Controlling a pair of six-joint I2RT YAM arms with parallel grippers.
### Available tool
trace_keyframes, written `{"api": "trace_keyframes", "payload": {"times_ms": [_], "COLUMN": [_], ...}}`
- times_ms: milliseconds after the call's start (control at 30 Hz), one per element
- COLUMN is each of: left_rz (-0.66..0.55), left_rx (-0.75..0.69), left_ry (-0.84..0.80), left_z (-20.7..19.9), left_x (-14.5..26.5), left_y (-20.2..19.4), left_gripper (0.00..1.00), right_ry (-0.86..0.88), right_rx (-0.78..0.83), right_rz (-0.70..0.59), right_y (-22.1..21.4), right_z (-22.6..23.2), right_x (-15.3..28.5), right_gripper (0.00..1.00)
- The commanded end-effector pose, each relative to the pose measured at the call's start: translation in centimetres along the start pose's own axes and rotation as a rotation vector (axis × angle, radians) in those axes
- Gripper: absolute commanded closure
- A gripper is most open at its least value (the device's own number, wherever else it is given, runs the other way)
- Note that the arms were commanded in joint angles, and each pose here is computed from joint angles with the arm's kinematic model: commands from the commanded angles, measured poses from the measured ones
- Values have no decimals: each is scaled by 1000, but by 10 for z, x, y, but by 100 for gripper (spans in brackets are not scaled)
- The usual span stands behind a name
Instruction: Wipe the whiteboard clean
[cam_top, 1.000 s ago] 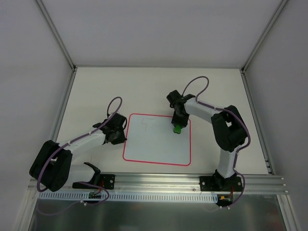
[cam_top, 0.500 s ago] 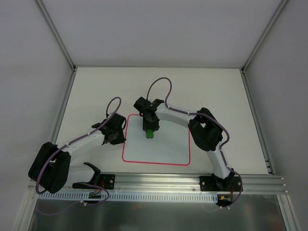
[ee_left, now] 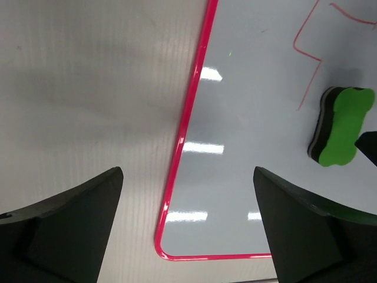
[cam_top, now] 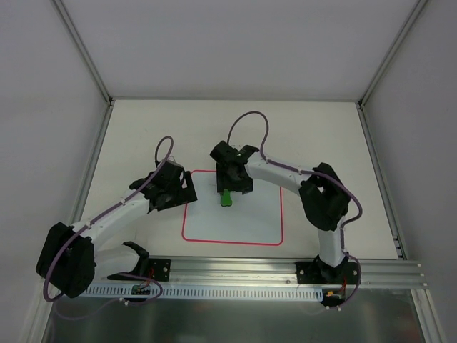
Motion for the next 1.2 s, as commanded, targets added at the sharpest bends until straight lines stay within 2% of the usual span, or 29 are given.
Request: {"api": "trace_keyframes", "payload": {"times_ms": [0,167,333,567,867,967,1167], "left_rz": [-53,-65,-45,-29,-10,-10,-16], "left_rx": [7,-38,-101,-173,-224,-220,-217], "left_ry": [-36,-46,-54,-38,-19,-8,21], "left_z": [-14,-40,-75,-112,-141,-142,-136], "left_x": [18,27,23,9,-10,-12,-15], "left_y": [21,27,29,29,25,23,21], "left_gripper": [5,4,4,5,11,12,13], "right_ry": [71,31,18,12,68,123,138], "right_rx": [-3,-112,-218,-291,-298,-285,-260], "right_rz": [-72,-112,-93,-55,-37,-12,-50], "right_y": [15,19,0,-35,-47,-50,-45], "right_z": [-15,-75,-148,-196,-201,-193,-193], "right_x": [42,42,32,18,11,12,17], "right_gripper": [26,29,38,48,59,60,61]}}
Point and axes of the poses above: each gripper's point midway between its finger pads, its own x axis back along the fingers, its own z axis along the line the jaws close on, y = z × x, the point moved 3 cm from there along x, back along the fingers, and after that the axes turned 6 degrees about -x, right-handed, at the moved point
